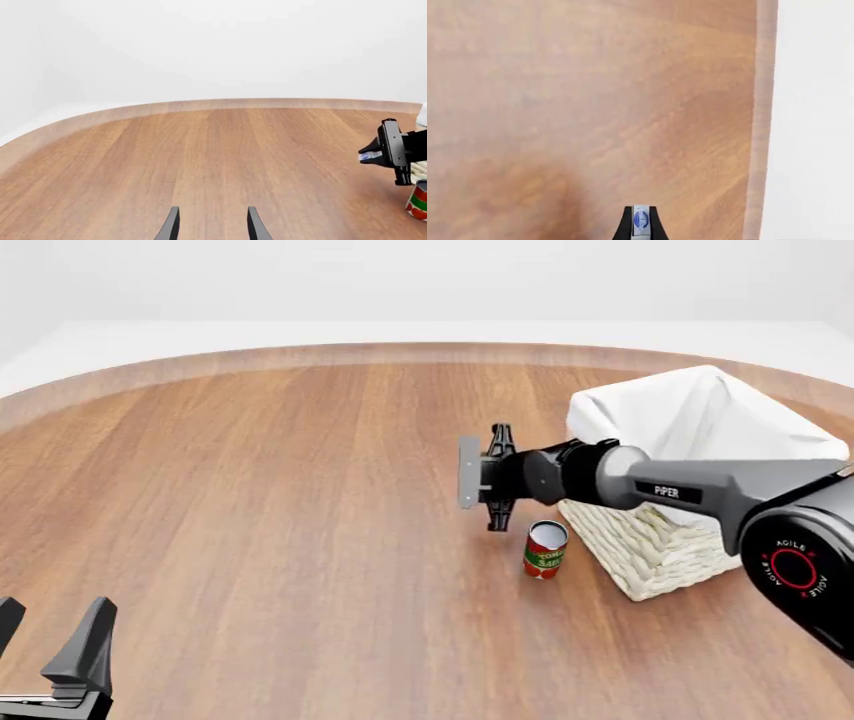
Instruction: Pick up the alphabet soup and the cream cheese box, and put them in the basket.
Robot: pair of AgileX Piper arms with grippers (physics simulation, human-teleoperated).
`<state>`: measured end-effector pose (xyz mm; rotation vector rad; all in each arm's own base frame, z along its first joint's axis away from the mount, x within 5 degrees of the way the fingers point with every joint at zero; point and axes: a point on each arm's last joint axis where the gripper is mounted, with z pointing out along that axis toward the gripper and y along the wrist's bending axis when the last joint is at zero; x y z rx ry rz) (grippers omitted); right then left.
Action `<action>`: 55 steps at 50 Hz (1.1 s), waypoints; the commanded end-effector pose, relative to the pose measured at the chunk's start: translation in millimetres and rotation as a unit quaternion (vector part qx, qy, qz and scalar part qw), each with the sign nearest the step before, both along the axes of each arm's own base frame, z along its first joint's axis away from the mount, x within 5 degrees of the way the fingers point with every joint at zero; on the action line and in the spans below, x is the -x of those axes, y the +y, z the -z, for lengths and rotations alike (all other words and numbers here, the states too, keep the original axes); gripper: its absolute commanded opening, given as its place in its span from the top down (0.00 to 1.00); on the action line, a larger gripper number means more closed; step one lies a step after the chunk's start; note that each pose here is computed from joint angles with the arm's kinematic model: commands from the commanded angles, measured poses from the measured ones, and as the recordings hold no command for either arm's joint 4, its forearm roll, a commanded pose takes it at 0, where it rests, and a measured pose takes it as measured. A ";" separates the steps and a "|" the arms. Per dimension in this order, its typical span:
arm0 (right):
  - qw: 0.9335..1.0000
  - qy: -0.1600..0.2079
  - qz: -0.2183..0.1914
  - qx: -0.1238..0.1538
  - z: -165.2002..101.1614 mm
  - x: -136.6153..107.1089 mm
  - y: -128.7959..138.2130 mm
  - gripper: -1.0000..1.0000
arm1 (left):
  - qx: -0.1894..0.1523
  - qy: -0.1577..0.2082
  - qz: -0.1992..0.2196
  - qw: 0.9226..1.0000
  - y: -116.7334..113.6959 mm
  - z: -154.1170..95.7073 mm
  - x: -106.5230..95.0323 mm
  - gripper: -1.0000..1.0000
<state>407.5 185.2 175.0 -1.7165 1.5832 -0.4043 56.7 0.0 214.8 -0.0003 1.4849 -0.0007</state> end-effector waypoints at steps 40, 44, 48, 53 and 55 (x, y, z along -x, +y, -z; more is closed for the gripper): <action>0.962 0.067 0.149 -0.221 -169.6 27.1 26.6 1.00 | 0.000 0.000 0.000 1.000 0.0 0.1 0.0 0.00; 0.958 0.067 0.155 -0.230 -173.7 30.4 23.7 1.00 | 0.000 0.000 0.000 1.000 0.0 0.1 0.0 0.00; 0.952 0.066 0.166 -0.248 -181.8 33.5 19.7 1.00 | 0.000 0.000 0.000 1.000 0.0 0.1 0.1 0.00; 0.947 0.062 0.175 -0.264 -192.2 37.2 14.4 1.00 | 0.000 0.000 0.000 1.000 0.0 0.1 0.2 0.00; 0.944 0.062 0.179 -0.270 -194.4 39.1 13.0 1.00 | 0.000 0.000 0.000 1.000 0.0 0.1 0.2 0.00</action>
